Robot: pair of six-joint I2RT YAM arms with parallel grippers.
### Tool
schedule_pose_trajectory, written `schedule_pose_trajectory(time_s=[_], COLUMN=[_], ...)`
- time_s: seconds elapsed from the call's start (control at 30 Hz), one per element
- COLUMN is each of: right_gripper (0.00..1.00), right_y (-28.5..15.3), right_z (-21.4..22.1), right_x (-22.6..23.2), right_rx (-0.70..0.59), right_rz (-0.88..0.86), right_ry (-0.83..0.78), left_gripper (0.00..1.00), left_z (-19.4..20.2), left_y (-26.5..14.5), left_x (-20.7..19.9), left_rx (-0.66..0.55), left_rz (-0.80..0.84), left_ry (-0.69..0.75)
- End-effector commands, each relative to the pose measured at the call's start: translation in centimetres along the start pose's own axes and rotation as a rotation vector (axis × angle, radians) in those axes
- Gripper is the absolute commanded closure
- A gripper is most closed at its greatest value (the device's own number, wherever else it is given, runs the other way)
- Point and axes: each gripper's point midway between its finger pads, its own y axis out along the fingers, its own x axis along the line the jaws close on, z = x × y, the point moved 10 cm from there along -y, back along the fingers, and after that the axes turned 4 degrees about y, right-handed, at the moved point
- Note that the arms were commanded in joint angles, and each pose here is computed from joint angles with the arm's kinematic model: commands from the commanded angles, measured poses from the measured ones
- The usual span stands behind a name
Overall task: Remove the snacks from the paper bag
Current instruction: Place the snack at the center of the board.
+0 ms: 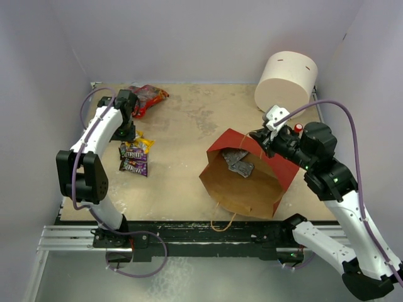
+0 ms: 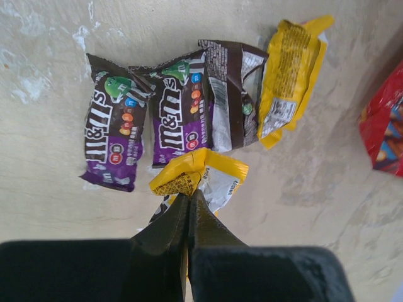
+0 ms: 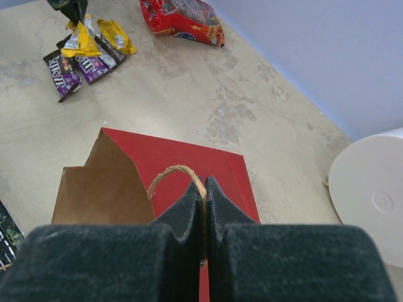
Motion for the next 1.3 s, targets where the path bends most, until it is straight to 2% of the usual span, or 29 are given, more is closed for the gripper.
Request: schedule_pose_trajectory(time_s=[0.0,0.3,0.63,0.97,1.03,1.1,1.2,1.27], right_gripper=[1.0,1.0,1.0,1.0,1.0,1.0,1.0,1.0], right_y=[-0.7,-0.9,-1.1,-1.5,-1.5,-1.5,-1.4,-1.4], right_z=[-0.4,-0.5,-1.0,-0.9,-0.9,-1.0,-1.0,-1.0], right_x=[0.4,0.3,0.3,0.3,0.3,0.3,0.3,0.4], right_rx=[-0.043,-0.053,-0.061,-0.052,-0.053,-0.055,-0.056,-0.061], right_rz=[-0.011,0.001,-0.001,0.009,0.008,0.009,0.005,-0.001], right_ry=[0.006,-0.003,-0.007,-0.002,-0.001,-0.003,-0.004,-0.003], left_gripper=[1.0,1.0,1.0,0.99,0.94,0.83,0.63,0.45], left_z=[-0.9,-1.6,-1.7,-1.8,-1.9,-2.0,-2.1,-2.3], left_y=[0.0,1.9,4.0,5.2,5.3,5.1,4.3,3.6], left_x=[-1.2,-0.5,-0.7,-1.1,-1.1,-1.2,-1.0,-0.6], left_rx=[-0.061,-0.178,-0.227,-0.213,-0.208,-0.199,-0.188,-0.171], left_rz=[0.039,0.034,0.138,0.111,0.118,0.134,0.164,0.198], left_ry=[-0.172,-0.22,-0.29,-0.349,-0.358,-0.351,-0.327,-0.318])
